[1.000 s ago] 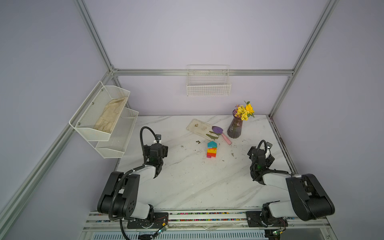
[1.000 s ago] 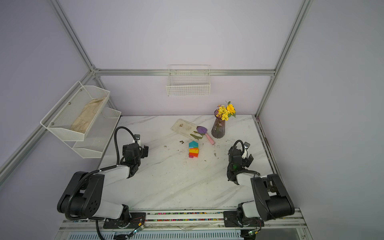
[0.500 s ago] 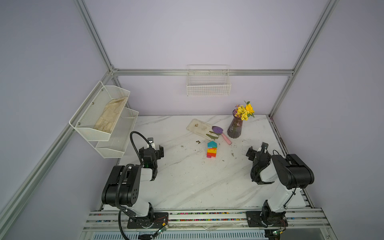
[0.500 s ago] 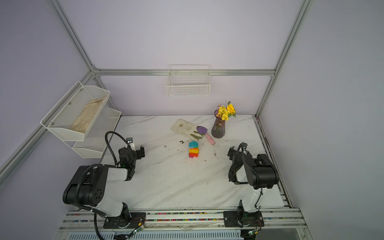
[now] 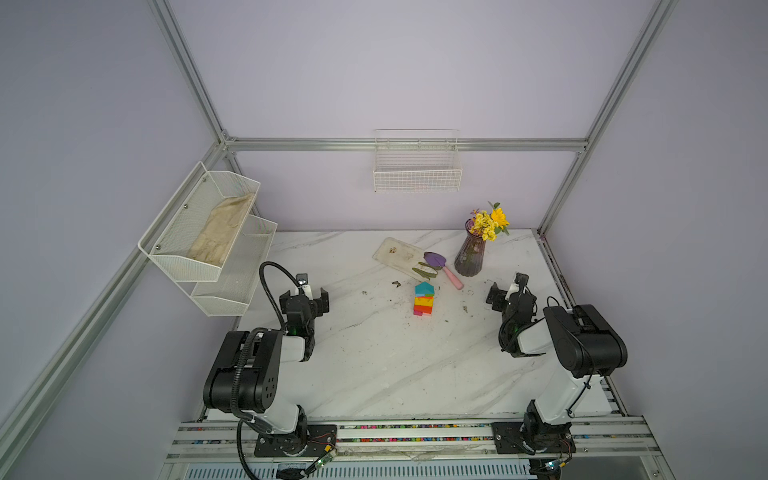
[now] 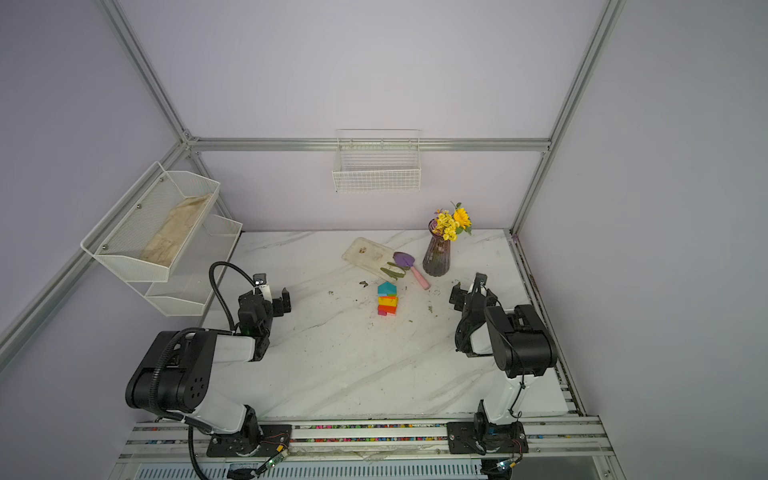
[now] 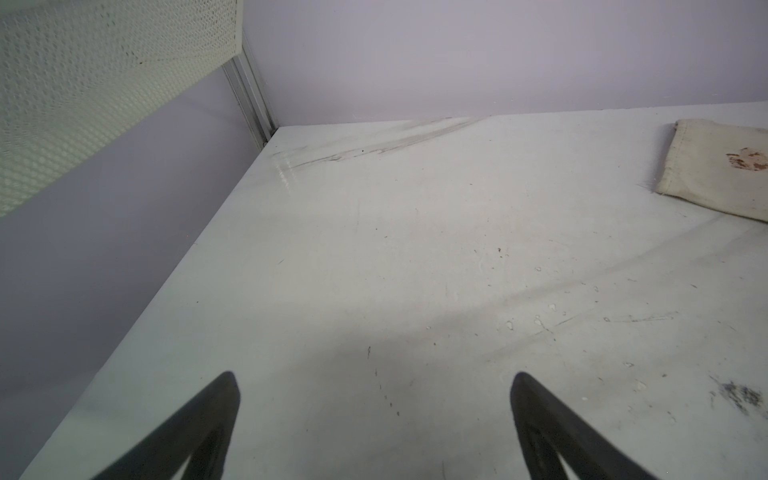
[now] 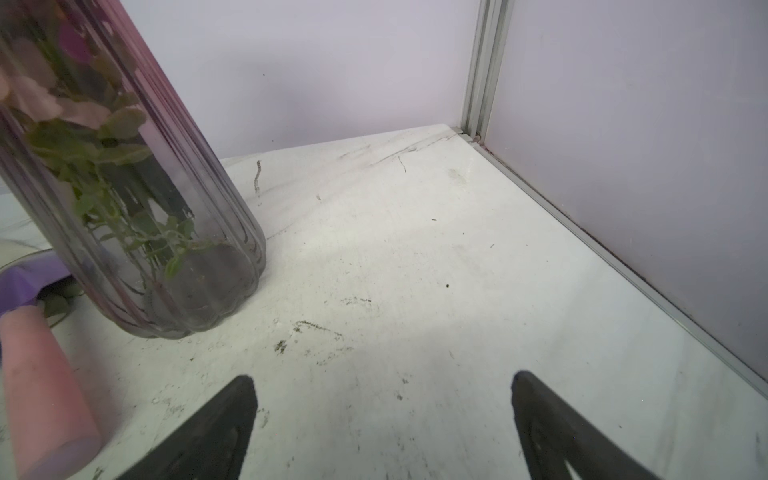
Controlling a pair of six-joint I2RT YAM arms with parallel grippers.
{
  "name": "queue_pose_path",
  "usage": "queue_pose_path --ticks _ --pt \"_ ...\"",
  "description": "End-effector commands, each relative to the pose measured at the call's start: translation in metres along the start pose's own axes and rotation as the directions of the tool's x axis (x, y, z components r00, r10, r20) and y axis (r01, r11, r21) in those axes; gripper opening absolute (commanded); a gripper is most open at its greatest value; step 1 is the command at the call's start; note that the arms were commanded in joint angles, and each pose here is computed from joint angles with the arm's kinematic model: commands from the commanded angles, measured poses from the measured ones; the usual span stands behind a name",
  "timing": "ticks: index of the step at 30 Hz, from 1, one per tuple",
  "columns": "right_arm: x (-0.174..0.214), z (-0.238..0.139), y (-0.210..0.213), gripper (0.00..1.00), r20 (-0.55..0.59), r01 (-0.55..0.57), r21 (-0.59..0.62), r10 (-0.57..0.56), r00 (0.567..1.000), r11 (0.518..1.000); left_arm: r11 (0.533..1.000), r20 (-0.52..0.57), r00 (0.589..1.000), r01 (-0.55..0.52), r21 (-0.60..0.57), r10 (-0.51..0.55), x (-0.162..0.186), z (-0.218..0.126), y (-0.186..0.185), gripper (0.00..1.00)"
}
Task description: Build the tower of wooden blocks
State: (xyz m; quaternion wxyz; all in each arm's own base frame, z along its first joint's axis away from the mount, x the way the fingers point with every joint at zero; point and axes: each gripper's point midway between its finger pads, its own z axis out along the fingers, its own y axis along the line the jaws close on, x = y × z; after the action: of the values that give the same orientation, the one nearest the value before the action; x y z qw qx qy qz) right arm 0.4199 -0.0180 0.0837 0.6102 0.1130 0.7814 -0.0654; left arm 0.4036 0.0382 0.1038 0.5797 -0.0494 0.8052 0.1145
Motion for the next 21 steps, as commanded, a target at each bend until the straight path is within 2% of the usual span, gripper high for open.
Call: queue_pose_path --ticks 1,21 --pt "-0.0058 -0.0015 0.0035 0.97 0.018 0.023 0.001 -0.024 1.0 1.0 0.999 0.051 0.998 0.048 0.007 -0.048 -0.0078 -0.005 0.0005 1.0" --pt "-0.0044 0.0002 0.0066 0.97 0.01 0.044 0.008 -0.044 0.999 0.999 0.999 0.048 0.998 0.046 0.005 -0.046 -0.0065 -0.0051 0.0007 1.0"
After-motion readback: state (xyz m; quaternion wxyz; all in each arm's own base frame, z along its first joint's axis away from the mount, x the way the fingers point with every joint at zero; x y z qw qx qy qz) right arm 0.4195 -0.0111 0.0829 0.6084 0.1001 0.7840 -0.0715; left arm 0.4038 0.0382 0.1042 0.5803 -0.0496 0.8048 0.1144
